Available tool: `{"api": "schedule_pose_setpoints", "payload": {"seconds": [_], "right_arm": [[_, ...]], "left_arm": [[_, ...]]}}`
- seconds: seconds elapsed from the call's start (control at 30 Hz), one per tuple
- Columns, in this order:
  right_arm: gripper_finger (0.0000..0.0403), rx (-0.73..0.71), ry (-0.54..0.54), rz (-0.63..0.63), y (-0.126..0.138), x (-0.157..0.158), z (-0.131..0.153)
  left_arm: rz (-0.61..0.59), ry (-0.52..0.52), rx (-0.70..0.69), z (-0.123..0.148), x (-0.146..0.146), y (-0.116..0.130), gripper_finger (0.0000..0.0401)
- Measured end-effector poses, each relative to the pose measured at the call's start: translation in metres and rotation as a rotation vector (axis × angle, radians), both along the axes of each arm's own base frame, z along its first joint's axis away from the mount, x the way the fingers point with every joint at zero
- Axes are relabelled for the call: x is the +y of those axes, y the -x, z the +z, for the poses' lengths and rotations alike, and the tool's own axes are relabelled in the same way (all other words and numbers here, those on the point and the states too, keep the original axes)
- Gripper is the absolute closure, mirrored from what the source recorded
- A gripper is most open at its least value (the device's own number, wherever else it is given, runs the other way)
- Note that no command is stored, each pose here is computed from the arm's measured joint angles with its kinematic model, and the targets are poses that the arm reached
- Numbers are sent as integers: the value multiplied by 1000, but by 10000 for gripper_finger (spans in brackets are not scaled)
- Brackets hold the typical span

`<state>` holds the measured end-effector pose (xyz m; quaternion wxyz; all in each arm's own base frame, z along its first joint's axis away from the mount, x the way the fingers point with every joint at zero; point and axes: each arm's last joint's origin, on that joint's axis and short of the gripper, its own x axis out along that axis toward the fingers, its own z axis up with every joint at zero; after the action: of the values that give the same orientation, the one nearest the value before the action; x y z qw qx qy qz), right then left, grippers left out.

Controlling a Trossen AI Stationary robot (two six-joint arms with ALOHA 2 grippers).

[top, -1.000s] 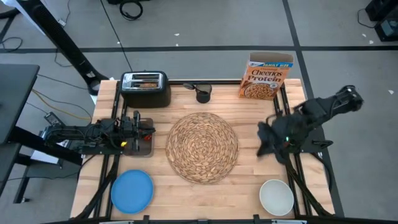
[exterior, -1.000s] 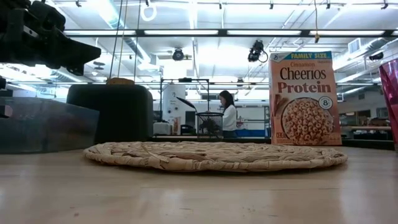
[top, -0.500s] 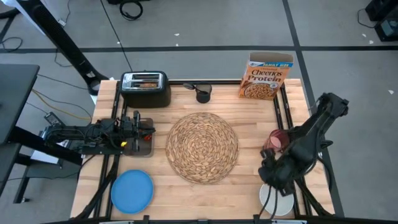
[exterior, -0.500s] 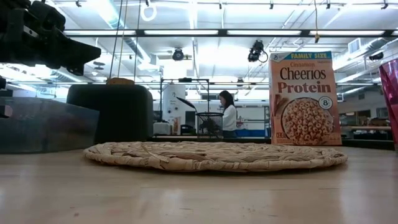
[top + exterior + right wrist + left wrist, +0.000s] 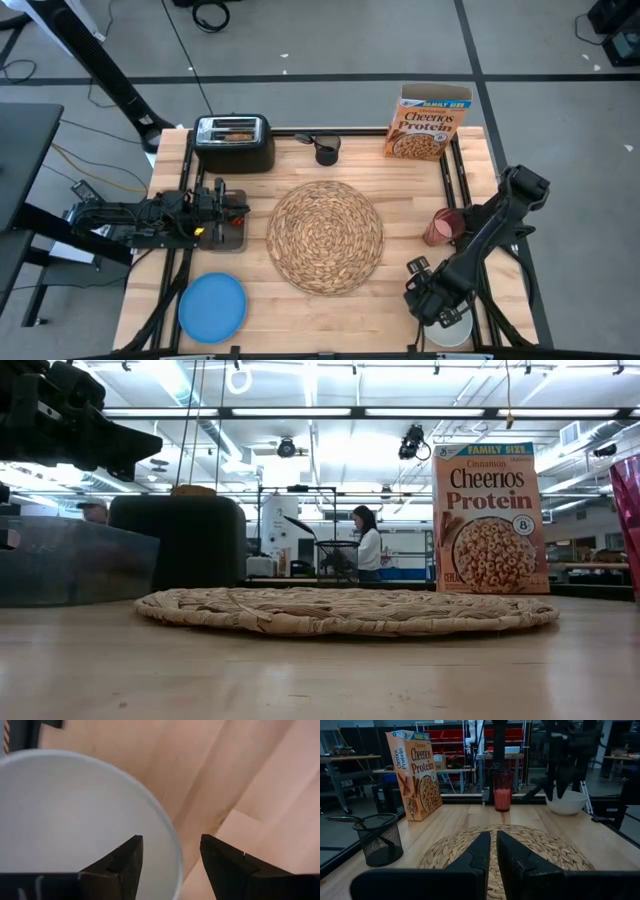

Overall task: Arrange a breakfast setting
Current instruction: Put the white bowl on the brown woven mat

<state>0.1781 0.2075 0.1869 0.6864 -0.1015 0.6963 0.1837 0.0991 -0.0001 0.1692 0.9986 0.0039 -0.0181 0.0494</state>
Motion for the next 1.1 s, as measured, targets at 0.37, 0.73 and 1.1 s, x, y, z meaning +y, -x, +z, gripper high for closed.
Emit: {"api": "schedule_pose_setpoints", "payload": {"seconds": [0.37, 0.73, 1.1], "right_arm": [[330, -39, -42, 99, -1, -3, -6], [391, -215, -88, -29, -54, -74, 88], [391, -335, -99, -896, -168, -204, 98]], "left_arm": [[0, 0, 0, 0, 0, 0, 360], [0, 0, 0, 0, 0, 0, 360], [0, 0, 0, 0, 0, 0, 360]]}}
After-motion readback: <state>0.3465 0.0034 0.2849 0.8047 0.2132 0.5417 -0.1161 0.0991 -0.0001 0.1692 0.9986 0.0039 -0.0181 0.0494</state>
